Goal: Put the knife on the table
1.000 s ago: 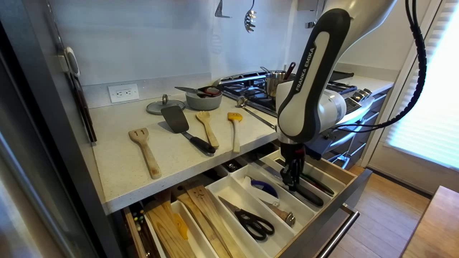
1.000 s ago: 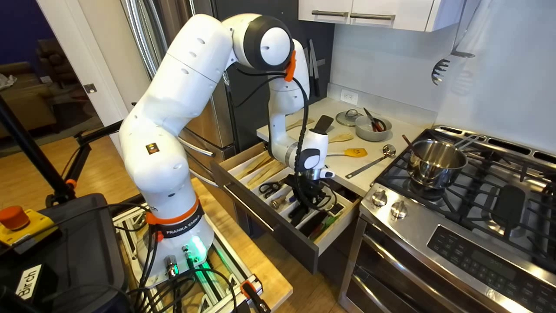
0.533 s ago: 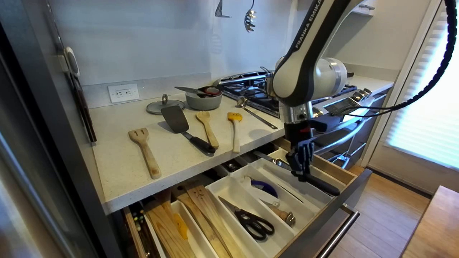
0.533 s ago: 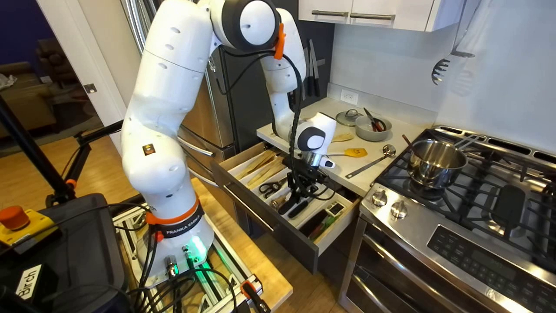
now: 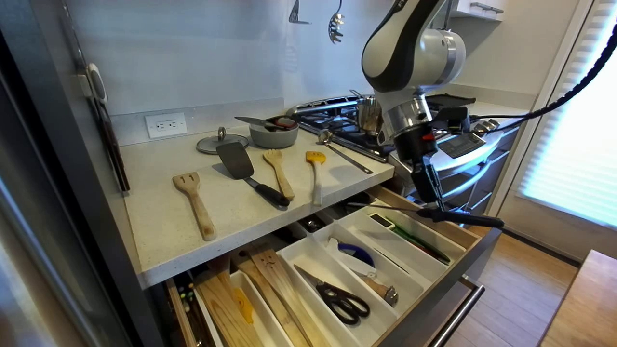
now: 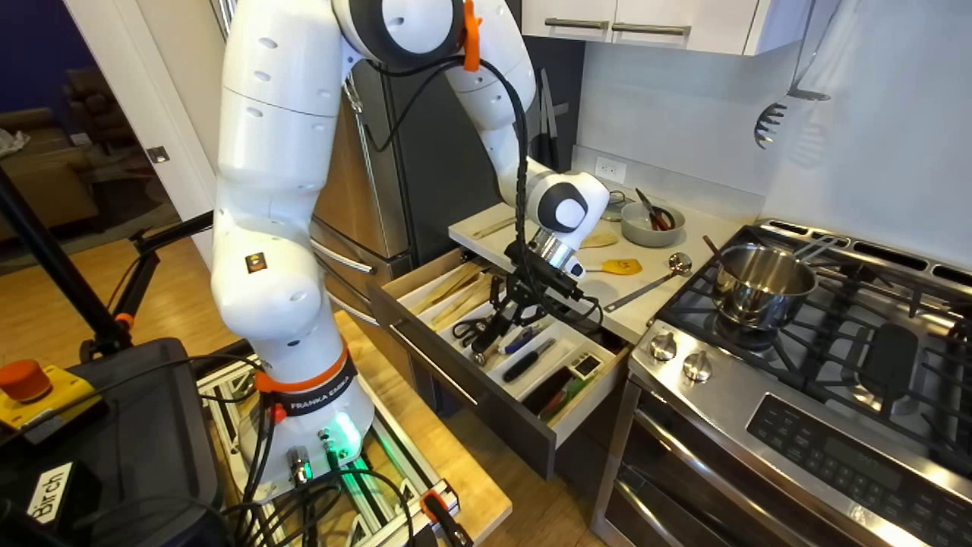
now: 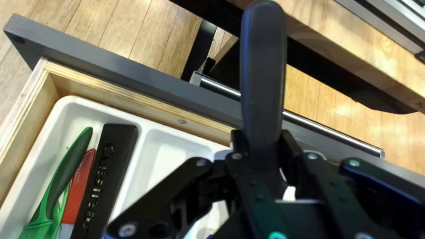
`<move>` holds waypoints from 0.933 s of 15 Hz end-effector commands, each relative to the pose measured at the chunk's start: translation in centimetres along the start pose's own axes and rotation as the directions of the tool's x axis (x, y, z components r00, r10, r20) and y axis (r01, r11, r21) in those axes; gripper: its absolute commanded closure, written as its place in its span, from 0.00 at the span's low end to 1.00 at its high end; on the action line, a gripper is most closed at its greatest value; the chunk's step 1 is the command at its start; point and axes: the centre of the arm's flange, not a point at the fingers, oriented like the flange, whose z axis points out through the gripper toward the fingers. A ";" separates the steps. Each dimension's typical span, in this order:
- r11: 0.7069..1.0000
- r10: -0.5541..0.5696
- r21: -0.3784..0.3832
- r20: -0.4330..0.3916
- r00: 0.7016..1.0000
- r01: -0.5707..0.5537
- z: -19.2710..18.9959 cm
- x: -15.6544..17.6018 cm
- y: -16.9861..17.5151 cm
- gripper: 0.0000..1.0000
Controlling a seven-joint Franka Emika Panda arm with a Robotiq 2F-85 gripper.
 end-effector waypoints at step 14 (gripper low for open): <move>0.983 0.173 0.030 -0.471 0.865 -0.180 -13.9 -2.3 1.5 0.93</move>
